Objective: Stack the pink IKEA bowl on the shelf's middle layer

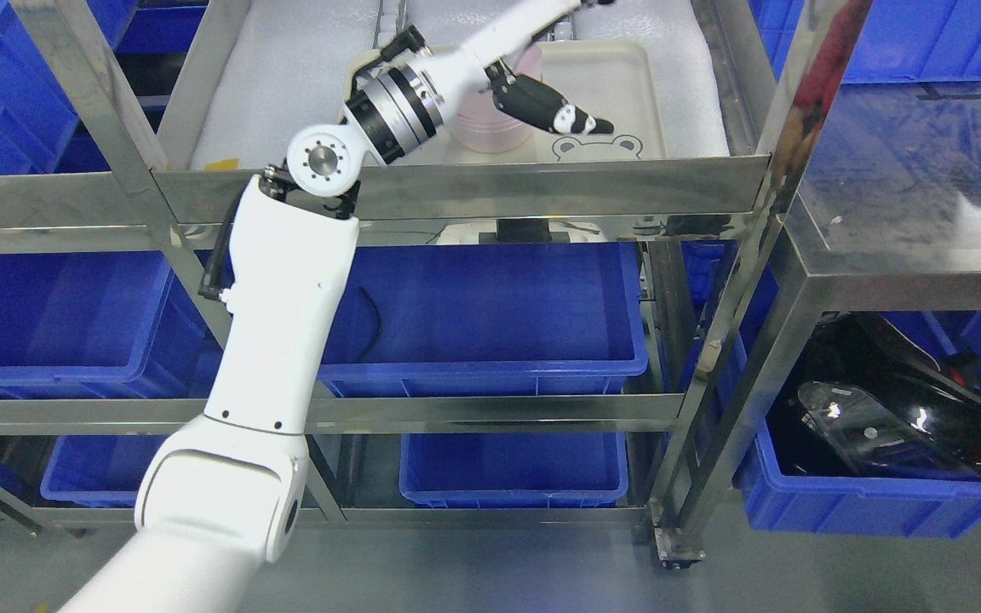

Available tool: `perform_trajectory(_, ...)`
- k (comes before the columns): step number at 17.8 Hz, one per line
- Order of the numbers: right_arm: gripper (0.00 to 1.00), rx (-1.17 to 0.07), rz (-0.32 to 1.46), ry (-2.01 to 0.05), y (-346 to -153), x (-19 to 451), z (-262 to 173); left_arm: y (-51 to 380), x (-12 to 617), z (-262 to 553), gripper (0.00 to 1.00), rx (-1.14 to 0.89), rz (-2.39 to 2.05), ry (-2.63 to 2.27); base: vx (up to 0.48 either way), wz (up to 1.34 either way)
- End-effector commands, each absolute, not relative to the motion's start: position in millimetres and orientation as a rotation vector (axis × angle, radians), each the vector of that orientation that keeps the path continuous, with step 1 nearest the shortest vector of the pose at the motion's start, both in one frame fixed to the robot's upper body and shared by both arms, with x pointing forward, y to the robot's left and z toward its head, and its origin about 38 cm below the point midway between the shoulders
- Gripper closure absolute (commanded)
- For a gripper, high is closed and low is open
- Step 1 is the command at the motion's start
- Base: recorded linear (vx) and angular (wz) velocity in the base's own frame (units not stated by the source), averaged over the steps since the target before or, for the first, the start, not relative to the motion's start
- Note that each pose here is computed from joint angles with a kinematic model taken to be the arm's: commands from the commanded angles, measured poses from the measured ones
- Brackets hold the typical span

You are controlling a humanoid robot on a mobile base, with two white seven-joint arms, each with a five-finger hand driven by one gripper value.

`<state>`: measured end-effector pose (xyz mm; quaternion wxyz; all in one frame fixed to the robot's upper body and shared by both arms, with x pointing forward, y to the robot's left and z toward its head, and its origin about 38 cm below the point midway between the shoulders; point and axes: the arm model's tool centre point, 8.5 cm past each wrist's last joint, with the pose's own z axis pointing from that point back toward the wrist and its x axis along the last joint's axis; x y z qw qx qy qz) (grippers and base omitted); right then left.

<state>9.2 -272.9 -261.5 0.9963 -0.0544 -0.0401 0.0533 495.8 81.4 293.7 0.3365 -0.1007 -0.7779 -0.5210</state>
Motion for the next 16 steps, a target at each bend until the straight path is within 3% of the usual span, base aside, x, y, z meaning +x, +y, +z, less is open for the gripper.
perform_trajectory(1, 0.00, -0.125, 0.108, -0.073, -283.8, 0, -261, 1, 398, 202, 0.04, -0.585, -1.694, -1.885, 0.000, 0.00)
perform_trajectory(8, 0.00, -0.125, 0.108, -0.073, -283.8, 0, -261, 35, 357, 125, 0.04, -0.651, -1.471, -1.828, 0.000, 0.00)
perform_trajectory(16, 0.00, -0.125, 0.108, -0.073, -283.8, 0, -261, 150, 346, 37, 0.03, -0.340, -0.846, -1.737, 0.000, 0.00)
